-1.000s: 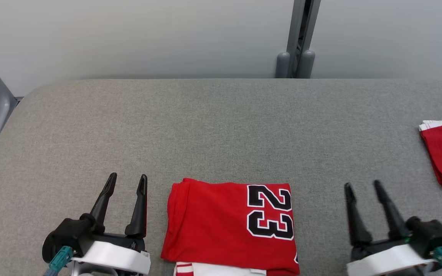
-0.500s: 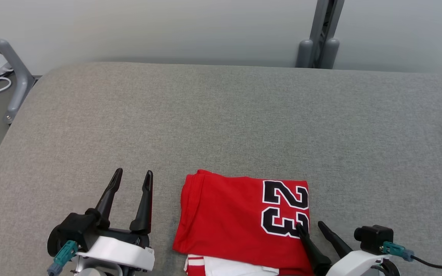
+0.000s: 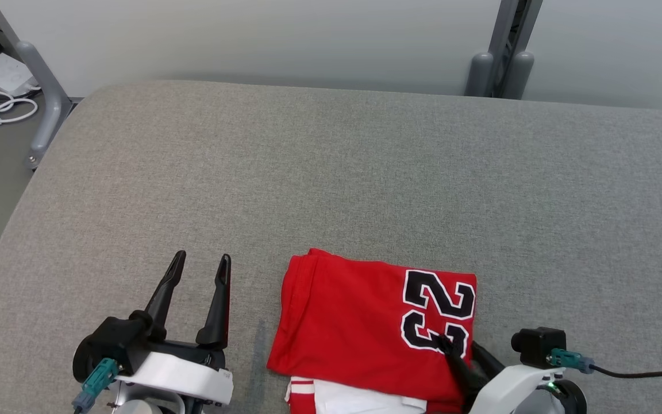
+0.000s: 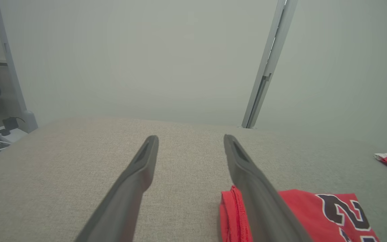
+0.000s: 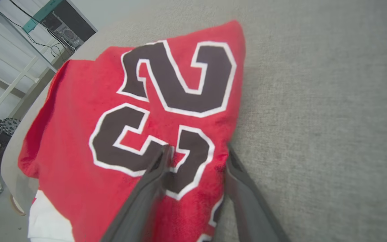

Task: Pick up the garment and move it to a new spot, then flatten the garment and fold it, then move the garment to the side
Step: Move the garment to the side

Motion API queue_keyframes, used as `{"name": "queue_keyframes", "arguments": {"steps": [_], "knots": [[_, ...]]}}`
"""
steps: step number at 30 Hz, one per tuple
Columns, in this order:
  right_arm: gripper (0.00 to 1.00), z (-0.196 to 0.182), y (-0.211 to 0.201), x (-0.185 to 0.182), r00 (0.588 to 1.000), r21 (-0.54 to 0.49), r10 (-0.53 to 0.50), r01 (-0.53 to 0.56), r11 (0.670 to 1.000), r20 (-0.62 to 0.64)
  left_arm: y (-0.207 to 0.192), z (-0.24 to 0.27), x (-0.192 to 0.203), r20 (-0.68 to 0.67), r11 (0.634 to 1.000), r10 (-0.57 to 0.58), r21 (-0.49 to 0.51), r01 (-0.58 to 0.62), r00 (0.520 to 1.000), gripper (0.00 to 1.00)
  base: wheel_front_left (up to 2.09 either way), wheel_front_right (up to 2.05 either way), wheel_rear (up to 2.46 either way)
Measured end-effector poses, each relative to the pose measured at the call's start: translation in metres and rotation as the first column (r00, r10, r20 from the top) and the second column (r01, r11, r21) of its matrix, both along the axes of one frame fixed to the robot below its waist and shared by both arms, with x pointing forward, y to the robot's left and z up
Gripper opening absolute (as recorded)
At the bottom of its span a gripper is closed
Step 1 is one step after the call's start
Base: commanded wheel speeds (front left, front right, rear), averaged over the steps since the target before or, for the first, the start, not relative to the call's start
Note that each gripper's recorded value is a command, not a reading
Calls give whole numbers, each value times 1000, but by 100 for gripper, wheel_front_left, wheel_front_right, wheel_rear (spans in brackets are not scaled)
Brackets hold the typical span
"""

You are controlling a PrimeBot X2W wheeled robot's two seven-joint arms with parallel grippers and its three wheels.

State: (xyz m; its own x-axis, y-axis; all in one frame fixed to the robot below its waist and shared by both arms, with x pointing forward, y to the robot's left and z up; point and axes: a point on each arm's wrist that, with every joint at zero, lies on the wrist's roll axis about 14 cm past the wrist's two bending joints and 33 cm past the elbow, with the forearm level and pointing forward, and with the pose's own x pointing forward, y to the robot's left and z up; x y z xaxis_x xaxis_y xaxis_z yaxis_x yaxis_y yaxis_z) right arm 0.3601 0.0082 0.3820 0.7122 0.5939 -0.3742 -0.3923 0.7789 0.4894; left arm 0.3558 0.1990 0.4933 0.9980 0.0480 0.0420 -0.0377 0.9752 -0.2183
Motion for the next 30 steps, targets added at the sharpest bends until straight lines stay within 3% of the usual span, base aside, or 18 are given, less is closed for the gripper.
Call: {"name": "queue_keyframes", "arguments": {"steps": [1,11,18,26,30], "knots": [[0,1,1,1,1000,-7,6,-6,1000,14,0,0,0,1,1000,0,0,0,1000,100,0,0,0],[0,20,-26,24,972,-158,59,-23,987,226,-18,3,11,13,998,-59,3,59,998,100,0,0,0],[0,53,-92,64,923,-303,48,76,950,382,-58,14,39,54,981,-192,34,190,980,100,0,0,0],[0,87,-181,106,884,-462,26,218,859,467,-115,16,89,95,932,-362,75,356,927,100,0,0,0],[0,92,-245,122,881,-549,-17,310,776,473,-160,-1,113,86,860,-507,123,496,858,100,0,0,0]]}}
